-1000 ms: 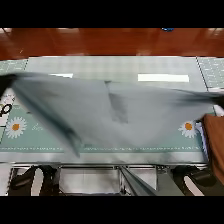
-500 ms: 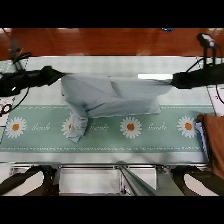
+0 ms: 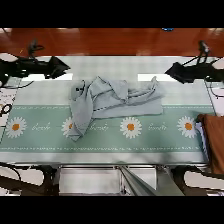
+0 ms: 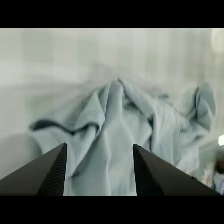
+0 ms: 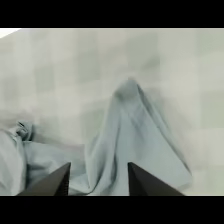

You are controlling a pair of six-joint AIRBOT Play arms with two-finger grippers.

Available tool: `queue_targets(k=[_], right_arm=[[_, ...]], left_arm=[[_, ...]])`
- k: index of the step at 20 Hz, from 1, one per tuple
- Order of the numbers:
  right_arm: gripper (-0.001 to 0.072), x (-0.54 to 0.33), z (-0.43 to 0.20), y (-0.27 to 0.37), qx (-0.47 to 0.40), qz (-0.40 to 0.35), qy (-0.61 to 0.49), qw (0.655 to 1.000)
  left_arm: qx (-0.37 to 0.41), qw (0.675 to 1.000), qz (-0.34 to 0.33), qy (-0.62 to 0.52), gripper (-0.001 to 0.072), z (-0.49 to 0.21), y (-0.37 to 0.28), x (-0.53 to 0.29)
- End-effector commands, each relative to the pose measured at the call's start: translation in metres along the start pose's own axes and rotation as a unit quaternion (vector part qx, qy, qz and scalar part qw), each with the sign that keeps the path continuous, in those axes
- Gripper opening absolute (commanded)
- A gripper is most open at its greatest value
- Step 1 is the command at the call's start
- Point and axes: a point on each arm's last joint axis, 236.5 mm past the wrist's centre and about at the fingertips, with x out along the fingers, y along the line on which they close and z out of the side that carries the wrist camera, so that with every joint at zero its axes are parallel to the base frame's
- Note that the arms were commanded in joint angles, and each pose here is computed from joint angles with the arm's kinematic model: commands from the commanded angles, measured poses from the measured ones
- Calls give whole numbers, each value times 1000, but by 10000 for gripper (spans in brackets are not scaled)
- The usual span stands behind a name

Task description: Fold the shirts.

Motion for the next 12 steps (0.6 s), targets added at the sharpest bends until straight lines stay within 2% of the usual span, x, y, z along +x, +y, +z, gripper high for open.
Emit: queue_targets(k=[1, 4, 7, 9, 12], right_arm=[[417, -64, 6, -39, 37, -7, 13, 999], [412, -98, -46, -97, 68, -75, 40, 994], [412, -73, -135, -132, 153, -100, 63, 981], [412, -56, -172, -125, 170, -70, 91, 979], [412, -52, -192, -101, 150, -14, 126, 981]], left_arm=[[-21, 999, 23, 20, 504, -14, 20, -67], [-46, 998, 39, -2, 504, -68, 27, -90], [-122, 990, 5, 75, 505, -191, 19, -65], [-154, 985, 11, 82, 504, -242, 26, -55], [-204, 974, 16, 101, 505, -291, 37, -42]])
